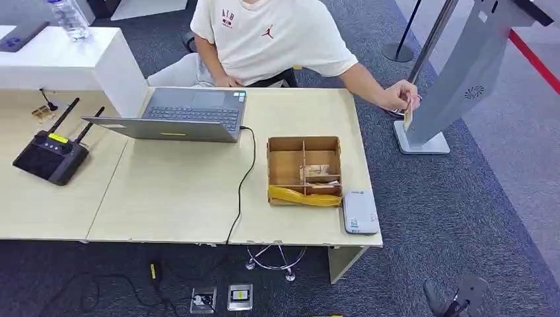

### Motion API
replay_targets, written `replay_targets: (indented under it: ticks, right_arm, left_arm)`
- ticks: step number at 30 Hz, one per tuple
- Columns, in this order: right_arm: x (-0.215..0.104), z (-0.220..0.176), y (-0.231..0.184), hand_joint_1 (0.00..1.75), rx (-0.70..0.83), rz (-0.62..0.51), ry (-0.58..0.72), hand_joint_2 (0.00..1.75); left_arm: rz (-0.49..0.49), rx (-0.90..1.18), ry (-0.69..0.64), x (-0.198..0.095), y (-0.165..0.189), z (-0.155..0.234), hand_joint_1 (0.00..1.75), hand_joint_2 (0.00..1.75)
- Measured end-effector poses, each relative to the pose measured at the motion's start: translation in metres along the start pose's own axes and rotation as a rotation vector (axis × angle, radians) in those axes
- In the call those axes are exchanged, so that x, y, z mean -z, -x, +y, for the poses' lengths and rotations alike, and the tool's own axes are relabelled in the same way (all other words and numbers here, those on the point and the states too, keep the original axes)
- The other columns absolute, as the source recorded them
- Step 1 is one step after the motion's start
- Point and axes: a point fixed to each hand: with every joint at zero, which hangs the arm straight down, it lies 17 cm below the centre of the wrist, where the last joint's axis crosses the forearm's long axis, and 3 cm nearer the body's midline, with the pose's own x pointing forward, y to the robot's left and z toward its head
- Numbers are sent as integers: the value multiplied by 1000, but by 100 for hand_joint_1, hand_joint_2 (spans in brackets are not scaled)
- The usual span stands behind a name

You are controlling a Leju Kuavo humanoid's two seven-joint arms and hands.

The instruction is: Pass the card to the sensor for recognition and then transmit it.

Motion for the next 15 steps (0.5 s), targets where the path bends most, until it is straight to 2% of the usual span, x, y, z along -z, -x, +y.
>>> replay_targets:
  ticks: [3, 5, 11, 15]
  right_arm:
    - [13, -1, -78, 0, 38, -130, 23, 175]
    - [14, -1, -115, 0, 34, -199, 27, 175]
    - [-6, -4, -216, 0, 90, -415, 32, 175]
    - [-6, -4, -216, 0, 90, -415, 32, 175]
  left_arm:
    - [-7, 1, 3, 1, -1, -2, 0, 175]
    - [-8, 2, 3, 1, -1, -2, 0, 175]
    - [-6, 11, 3, 1, -1, -2, 0, 175]
    - [-6, 11, 3, 1, -1, -2, 0, 175]
